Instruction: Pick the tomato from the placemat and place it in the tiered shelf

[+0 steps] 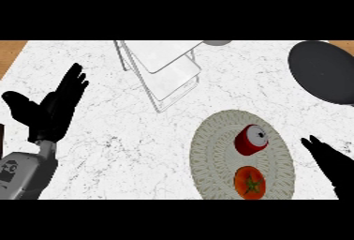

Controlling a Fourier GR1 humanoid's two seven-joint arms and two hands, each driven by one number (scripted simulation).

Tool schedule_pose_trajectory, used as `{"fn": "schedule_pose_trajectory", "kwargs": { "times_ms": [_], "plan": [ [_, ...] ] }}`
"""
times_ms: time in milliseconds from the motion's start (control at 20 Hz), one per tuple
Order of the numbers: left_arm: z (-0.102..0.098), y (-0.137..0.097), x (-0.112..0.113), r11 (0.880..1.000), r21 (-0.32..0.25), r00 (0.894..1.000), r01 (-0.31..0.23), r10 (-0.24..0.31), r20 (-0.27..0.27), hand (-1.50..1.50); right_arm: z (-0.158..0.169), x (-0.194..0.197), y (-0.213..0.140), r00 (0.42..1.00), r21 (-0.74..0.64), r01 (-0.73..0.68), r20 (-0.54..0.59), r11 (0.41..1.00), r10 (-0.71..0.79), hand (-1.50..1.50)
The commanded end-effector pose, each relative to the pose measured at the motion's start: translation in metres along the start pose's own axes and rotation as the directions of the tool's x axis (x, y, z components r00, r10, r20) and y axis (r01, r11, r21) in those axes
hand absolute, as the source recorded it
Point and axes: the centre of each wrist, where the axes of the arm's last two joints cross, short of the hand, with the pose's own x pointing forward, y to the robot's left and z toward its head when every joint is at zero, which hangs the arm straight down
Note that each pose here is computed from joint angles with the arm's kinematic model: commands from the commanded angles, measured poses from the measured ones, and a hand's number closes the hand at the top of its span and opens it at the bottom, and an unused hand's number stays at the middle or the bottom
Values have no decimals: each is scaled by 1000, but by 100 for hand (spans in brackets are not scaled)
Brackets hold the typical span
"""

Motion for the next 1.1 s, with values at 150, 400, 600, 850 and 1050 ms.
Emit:
{"fn": "schedule_pose_trajectory", "kwargs": {
  "times_ms": [150,400,600,850,1050],
  "plan": [
    [-7,6,11,1000,4,1000,6,-6,-1,0,13,34,34,988,-108,-145,-64,984,139,-150],
    [5,18,-7,1000,22,1000,7,-7,-3,0,10,58,76,989,-96,-135,-65,986,129,-150],
    [4,5,-18,1000,28,1000,-2,2,-8,0,9,67,75,983,-80,-168,-82,983,161,-150],
    [15,1,-2,1000,4,1000,-16,16,-10,0,-16,70,104,985,-90,-156,-92,984,148,-150],
    [6,-1,-11,1000,22,1000,3,-3,-10,0,-15,72,126,987,-104,-149,-70,983,142,-150]
  ]
}}
